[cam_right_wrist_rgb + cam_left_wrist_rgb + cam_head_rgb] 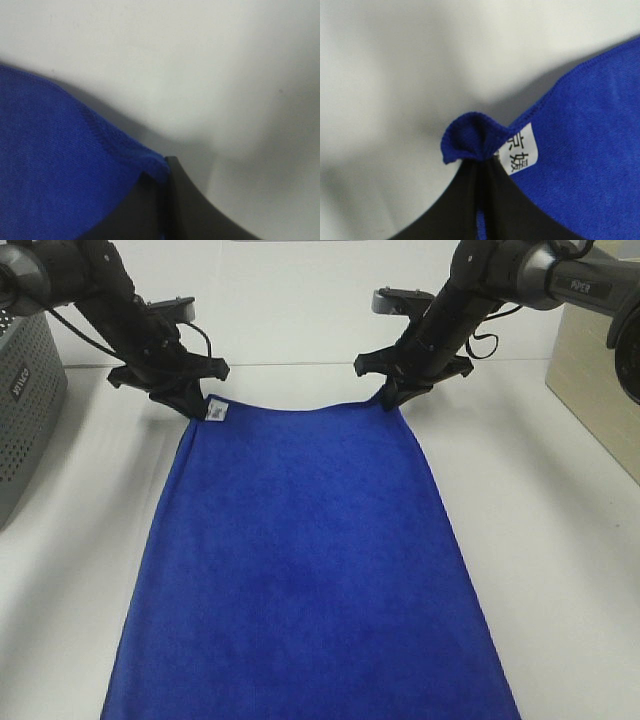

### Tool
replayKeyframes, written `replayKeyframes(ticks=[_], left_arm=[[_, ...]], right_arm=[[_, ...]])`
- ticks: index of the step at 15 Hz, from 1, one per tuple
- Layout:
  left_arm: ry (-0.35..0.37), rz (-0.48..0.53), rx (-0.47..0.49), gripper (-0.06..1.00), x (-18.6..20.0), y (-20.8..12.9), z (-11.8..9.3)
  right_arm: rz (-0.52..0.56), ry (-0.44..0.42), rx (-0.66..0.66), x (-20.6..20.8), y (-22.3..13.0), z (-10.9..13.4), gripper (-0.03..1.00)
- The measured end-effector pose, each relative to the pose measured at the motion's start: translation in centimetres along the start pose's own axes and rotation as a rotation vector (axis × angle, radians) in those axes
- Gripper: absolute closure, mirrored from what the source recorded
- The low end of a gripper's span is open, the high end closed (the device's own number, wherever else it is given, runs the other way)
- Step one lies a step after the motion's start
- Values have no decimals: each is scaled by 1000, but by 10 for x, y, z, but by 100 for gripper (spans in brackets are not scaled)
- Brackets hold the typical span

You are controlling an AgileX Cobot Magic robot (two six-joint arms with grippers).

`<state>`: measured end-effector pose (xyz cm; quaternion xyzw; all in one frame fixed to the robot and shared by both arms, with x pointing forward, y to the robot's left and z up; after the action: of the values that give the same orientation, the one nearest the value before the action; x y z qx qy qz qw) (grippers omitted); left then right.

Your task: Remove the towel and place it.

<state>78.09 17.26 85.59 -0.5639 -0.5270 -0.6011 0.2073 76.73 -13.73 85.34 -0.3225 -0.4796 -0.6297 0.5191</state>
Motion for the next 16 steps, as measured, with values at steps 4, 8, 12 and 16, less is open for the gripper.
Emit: replayKeyframes(ticks=[4, 8, 12, 16], left_arm=[[49, -125, -38, 93, 13, 24, 4], [103, -238, -51, 93, 16, 40, 11], [165, -349, -105, 93, 22, 56, 18], [227, -449, -147, 93, 29, 69, 24]], right_arm=[[-149, -2, 55, 19, 29, 7, 95], [-253, 1, 73, 23, 43, 9, 95], [-362, 3, 88, 28, 58, 10, 95], [-464, 3, 105, 34, 71, 11, 95]])
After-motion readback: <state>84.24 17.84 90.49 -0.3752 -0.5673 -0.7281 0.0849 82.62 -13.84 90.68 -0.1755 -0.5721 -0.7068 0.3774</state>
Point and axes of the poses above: a point on each arm's last joint axis where the gripper is mounted, x pointing back along that axis away from the gripper, z along the wrist's bending axis when the last joint is at zero, y = z × x, the point moved 5 cm from there along -x, pointing out along that axis toward the gripper, and after that the axes turned 14 degrees about -x, right-handed, at the moved point
